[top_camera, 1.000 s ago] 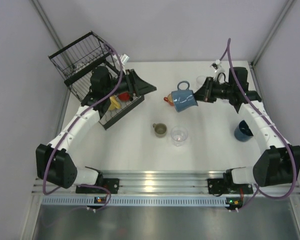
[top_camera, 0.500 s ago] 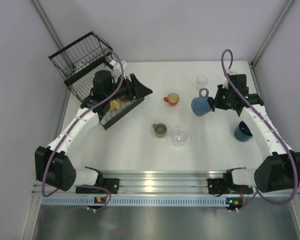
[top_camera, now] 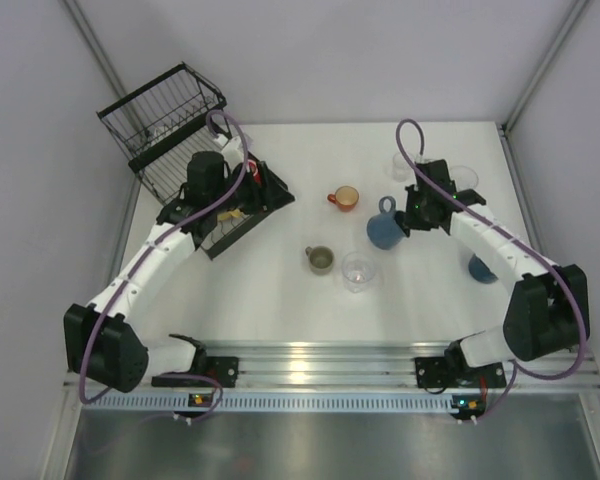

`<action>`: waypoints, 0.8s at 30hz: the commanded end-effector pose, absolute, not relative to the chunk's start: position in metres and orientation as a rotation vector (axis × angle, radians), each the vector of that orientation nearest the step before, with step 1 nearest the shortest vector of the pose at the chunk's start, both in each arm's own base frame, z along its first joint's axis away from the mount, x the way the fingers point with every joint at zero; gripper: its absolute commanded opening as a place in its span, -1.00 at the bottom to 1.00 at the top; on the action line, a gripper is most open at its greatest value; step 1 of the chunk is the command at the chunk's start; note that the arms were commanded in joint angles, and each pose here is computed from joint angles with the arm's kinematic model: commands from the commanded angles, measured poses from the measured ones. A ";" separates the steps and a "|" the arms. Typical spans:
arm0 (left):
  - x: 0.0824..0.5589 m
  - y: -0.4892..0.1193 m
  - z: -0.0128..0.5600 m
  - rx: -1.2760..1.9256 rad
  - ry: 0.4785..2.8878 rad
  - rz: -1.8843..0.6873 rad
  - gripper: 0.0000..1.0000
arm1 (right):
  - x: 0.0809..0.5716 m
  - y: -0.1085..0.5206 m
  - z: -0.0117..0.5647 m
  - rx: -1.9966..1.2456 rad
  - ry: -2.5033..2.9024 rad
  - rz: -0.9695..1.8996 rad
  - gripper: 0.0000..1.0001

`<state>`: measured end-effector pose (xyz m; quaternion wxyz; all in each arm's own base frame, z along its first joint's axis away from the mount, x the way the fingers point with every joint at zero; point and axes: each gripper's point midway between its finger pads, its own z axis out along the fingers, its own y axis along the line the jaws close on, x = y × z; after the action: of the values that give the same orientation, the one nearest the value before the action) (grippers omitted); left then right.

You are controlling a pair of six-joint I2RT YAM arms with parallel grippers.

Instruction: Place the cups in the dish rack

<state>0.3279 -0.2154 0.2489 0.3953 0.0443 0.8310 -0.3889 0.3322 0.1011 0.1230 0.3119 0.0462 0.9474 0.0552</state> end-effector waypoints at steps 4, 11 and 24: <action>0.320 -0.210 0.257 0.157 2.064 -0.954 0.37 | 0.360 0.125 0.150 -0.266 2.376 0.162 -1.00; 0.319 -0.209 0.254 0.162 2.068 -0.945 0.37 | 0.365 0.113 0.145 -0.440 2.367 -0.018 -1.00; 0.317 -0.209 0.247 0.095 2.103 -0.968 0.38 | 0.380 0.130 0.146 -0.621 2.230 -0.144 -1.00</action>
<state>0.3197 -0.2102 0.2367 0.3898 0.0474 0.8390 -0.3768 0.3482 0.1174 0.1063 0.3095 -0.2475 0.9170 -0.0462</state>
